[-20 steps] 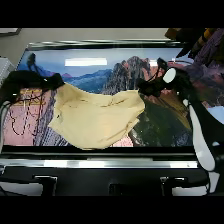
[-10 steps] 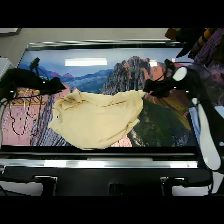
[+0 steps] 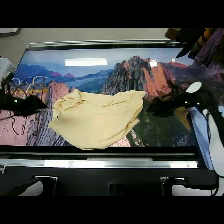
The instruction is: Fold the clothes and pants, and hang the long-sleeved shirts on hangers.
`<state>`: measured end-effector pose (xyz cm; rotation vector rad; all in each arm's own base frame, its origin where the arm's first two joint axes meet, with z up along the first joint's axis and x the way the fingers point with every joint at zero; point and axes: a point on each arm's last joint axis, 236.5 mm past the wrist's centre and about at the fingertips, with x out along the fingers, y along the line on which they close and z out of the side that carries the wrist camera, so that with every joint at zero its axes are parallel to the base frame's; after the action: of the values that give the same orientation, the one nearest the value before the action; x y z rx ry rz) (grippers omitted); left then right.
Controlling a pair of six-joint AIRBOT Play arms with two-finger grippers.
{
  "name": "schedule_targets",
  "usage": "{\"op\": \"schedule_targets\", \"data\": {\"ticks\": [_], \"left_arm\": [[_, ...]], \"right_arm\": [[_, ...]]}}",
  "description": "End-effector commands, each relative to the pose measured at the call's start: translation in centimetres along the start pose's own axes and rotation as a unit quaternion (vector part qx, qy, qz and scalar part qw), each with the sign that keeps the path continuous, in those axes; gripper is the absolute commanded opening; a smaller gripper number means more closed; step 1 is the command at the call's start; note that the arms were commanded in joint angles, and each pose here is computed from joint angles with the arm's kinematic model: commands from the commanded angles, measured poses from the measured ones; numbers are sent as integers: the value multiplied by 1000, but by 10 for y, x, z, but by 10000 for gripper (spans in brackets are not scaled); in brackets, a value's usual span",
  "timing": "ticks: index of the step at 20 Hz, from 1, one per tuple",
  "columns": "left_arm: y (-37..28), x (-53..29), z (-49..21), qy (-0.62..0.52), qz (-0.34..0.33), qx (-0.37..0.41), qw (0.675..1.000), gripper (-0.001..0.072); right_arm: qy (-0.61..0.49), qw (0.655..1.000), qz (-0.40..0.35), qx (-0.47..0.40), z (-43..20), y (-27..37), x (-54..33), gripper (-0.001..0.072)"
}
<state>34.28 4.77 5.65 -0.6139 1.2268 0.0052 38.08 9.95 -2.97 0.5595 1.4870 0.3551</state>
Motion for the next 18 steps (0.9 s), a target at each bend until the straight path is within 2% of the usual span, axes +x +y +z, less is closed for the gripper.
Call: {"op": "schedule_targets", "data": {"ticks": [1,7,8,11,18], "left_arm": [[12,12,-62,31,1,-24,999,514],[18,24,-110,48,1,-34,998,514],[20,27,-114,51,1,-37,998,514],[16,38,-118,50,-17,-54,997,515],[33,80,-129,41,-23,-107,993,515]], "right_arm": [[5,1000,10,-22,-17,17,45,469],[19,1000,-2,-20,-22,25,89,467],[30,999,-3,-18,-26,24,95,434],[38,999,-3,-20,-29,24,99,37],[21,998,13,-58,-38,55,56,31]]}}
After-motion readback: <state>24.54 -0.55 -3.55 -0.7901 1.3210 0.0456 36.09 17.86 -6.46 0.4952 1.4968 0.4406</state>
